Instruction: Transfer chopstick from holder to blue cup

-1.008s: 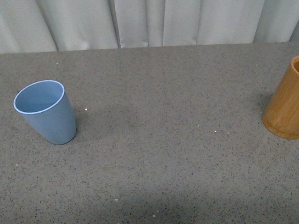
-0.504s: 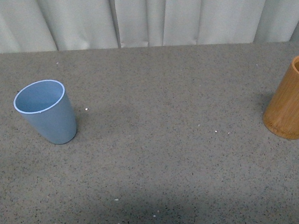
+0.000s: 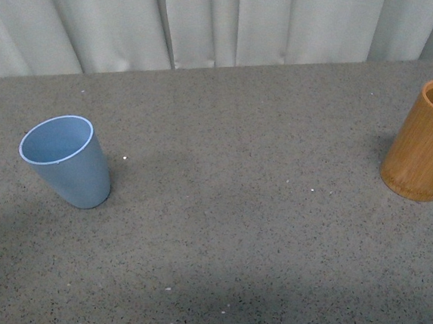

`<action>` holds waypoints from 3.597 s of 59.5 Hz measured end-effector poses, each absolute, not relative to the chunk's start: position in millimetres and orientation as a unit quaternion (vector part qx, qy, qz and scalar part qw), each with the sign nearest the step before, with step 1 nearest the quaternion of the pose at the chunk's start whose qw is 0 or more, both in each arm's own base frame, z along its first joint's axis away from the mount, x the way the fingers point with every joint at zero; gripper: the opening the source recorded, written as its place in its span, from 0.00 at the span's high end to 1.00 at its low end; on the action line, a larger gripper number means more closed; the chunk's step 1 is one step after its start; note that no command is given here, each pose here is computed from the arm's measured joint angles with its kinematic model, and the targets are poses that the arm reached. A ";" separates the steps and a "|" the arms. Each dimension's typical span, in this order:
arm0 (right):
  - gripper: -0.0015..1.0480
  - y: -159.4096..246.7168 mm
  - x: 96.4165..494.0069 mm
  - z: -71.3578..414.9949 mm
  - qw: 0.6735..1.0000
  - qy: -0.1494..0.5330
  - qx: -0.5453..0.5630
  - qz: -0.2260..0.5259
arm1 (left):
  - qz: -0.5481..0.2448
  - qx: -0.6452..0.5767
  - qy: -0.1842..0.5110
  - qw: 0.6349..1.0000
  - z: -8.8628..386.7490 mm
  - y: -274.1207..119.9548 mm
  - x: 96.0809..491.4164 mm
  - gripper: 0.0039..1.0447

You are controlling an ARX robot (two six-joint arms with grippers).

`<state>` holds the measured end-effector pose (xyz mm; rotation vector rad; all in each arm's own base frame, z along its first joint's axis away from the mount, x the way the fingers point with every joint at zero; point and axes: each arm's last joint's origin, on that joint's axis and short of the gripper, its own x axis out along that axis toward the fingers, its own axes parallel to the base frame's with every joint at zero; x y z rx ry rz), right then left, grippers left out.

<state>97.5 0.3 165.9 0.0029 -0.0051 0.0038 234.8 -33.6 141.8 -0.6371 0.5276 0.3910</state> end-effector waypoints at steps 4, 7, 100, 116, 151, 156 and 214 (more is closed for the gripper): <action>0.09 0.3 97.5 165.9 1.000 -0.003 0.001 0.002 | 0.188 -0.304 0.260 0.897 141.9 -39.2 240.7 0.06; 0.09 0.3 97.5 165.9 1.000 -0.003 0.001 0.002 | 0.188 -0.303 0.264 0.896 141.1 -41.3 244.0 0.06; 0.09 0.3 97.5 165.9 1.000 -0.003 0.001 0.002 | 0.231 -0.311 0.326 0.863 102.4 -49.0 284.1 0.06; 0.09 0.3 97.5 165.9 1.000 -0.003 0.001 0.002 | 0.233 -0.314 0.332 0.859 98.0 -49.6 286.0 0.06; 0.09 0.3 97.5 165.9 1.000 -0.003 0.001 0.002 | 0.200 -0.330 0.320 0.865 99.9 -59.6 291.2 0.61; 0.09 0.3 97.5 165.9 1.000 -0.003 0.001 0.002 | 0.193 -0.335 0.317 0.866 101.5 -60.4 291.5 0.75; 0.09 0.3 97.5 165.9 1.000 -0.003 0.001 0.002 | -0.054 -0.184 0.360 0.913 136.7 -139.1 304.4 0.97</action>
